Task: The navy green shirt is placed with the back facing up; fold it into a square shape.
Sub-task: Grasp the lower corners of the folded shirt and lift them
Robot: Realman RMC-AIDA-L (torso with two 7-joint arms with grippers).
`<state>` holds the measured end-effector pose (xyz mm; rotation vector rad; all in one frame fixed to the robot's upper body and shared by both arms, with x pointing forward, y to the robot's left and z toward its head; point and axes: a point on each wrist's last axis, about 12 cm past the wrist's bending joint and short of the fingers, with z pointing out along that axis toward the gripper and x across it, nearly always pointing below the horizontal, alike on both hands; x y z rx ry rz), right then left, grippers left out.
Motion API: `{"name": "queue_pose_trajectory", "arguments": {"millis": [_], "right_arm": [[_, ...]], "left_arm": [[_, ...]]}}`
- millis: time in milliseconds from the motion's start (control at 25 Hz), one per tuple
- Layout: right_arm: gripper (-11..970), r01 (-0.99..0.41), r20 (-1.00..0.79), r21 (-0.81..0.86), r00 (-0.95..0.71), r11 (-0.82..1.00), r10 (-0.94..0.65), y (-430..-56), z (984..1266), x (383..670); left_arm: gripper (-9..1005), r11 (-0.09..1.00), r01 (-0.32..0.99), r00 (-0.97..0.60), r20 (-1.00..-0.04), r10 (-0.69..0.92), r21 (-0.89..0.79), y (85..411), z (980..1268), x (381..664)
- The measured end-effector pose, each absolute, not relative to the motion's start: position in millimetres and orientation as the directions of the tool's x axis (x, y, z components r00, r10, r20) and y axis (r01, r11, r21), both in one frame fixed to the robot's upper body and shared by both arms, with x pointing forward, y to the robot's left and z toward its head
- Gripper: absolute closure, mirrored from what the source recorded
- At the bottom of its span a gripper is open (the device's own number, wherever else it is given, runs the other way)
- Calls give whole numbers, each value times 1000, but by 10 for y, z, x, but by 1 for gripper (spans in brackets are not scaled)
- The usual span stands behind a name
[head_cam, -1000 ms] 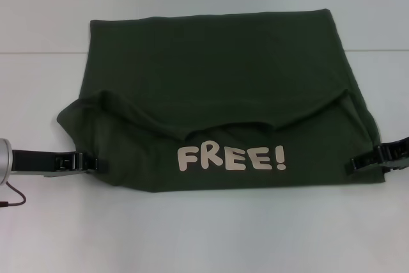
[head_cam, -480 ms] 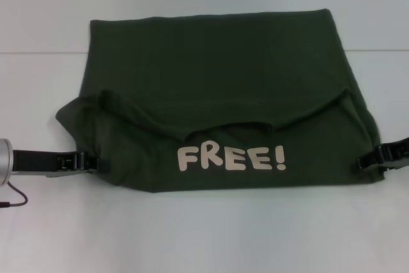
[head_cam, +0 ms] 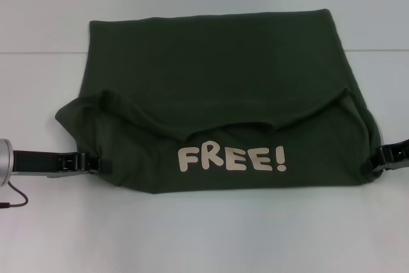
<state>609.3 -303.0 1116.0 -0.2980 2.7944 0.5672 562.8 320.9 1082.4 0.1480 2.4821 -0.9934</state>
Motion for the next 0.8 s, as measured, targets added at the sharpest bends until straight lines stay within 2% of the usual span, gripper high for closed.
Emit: {"name": "queue_pose_trajectory", "arguments": {"millis": [360, 560, 800], "right_arm": [[937, -257, -304, 340, -940, 904, -153, -3052, 11175, 6099], [943, -279, -296, 341, -938, 898, -179, -3083, 11197, 6080], [941, -325, -229, 406, -941, 854, -249, -3219, 11294, 5926]], "left_arm": [[981, 723, 270, -892, -447, -59, -635, 3197, 10832, 5613], [982, 688, 308, -883, -467, -50, -657, 3187, 10863, 5577], [981, 622, 340, -904, -427, 10, -705, 3183, 10929, 5446]]}}
